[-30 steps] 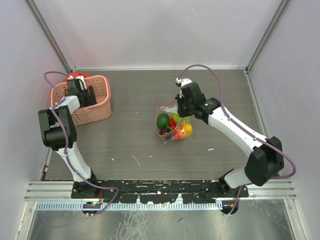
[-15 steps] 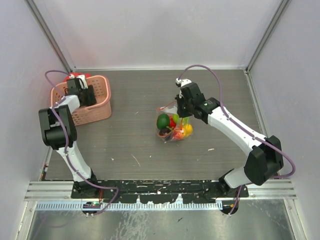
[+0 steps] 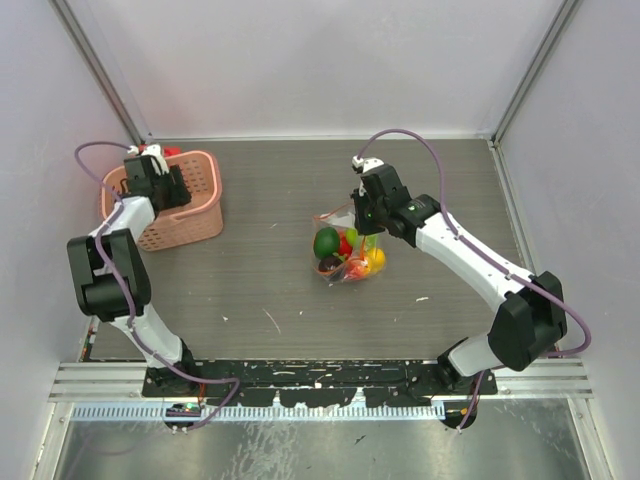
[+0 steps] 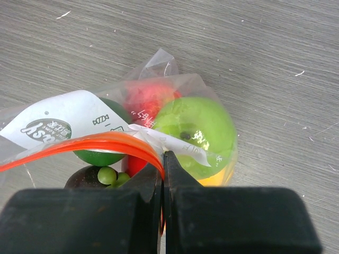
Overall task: Place the food in the zip-top bag and seal the zipper
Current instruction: Pick up the fake food from the bin, then place the fake food in the zipper food storage bag.
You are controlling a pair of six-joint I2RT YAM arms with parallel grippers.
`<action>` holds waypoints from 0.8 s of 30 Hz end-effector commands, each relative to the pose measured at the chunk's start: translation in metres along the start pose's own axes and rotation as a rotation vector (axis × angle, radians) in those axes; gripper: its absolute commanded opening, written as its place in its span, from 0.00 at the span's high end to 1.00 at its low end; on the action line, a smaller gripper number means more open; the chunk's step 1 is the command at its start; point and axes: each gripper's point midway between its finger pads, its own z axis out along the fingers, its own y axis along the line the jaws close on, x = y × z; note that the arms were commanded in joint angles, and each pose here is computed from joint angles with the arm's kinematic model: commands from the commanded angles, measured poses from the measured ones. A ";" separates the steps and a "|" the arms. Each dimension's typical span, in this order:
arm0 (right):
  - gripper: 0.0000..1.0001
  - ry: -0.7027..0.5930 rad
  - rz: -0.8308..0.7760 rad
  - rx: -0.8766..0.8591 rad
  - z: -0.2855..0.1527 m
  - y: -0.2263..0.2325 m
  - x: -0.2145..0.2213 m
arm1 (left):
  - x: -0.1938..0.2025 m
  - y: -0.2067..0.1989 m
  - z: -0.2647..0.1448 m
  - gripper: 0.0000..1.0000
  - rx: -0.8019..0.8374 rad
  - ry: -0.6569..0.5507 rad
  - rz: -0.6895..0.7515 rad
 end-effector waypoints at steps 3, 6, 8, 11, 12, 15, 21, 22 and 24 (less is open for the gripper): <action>1.00 -0.099 0.033 0.013 -0.022 0.000 -0.034 | -0.049 -0.014 -0.050 0.54 0.041 -0.158 -0.091; 1.00 -0.096 0.040 0.024 -0.023 -0.002 -0.033 | -0.056 -0.021 -0.068 0.55 0.063 -0.183 -0.121; 1.00 -0.093 0.047 0.028 -0.023 -0.002 -0.031 | -0.060 -0.025 -0.078 0.55 0.082 -0.194 -0.141; 1.00 -0.096 0.057 0.027 -0.026 -0.002 -0.032 | -0.067 -0.035 -0.096 0.55 0.124 -0.223 -0.166; 1.00 -0.095 0.060 0.027 -0.027 -0.002 -0.031 | -0.070 -0.039 -0.102 0.55 0.142 -0.236 -0.176; 1.00 -0.102 0.067 0.025 -0.030 -0.001 -0.034 | -0.079 -0.050 -0.121 0.55 0.198 -0.270 -0.204; 1.00 -0.107 0.075 0.024 -0.036 0.000 -0.041 | -0.089 -0.074 -0.154 0.56 0.300 -0.294 -0.247; 1.00 -0.108 0.077 0.023 -0.038 0.000 -0.041 | -0.089 -0.081 -0.158 0.56 0.324 -0.287 -0.249; 1.00 -0.110 0.080 0.022 -0.039 0.001 -0.042 | -0.087 -0.095 -0.163 0.56 0.375 -0.263 -0.261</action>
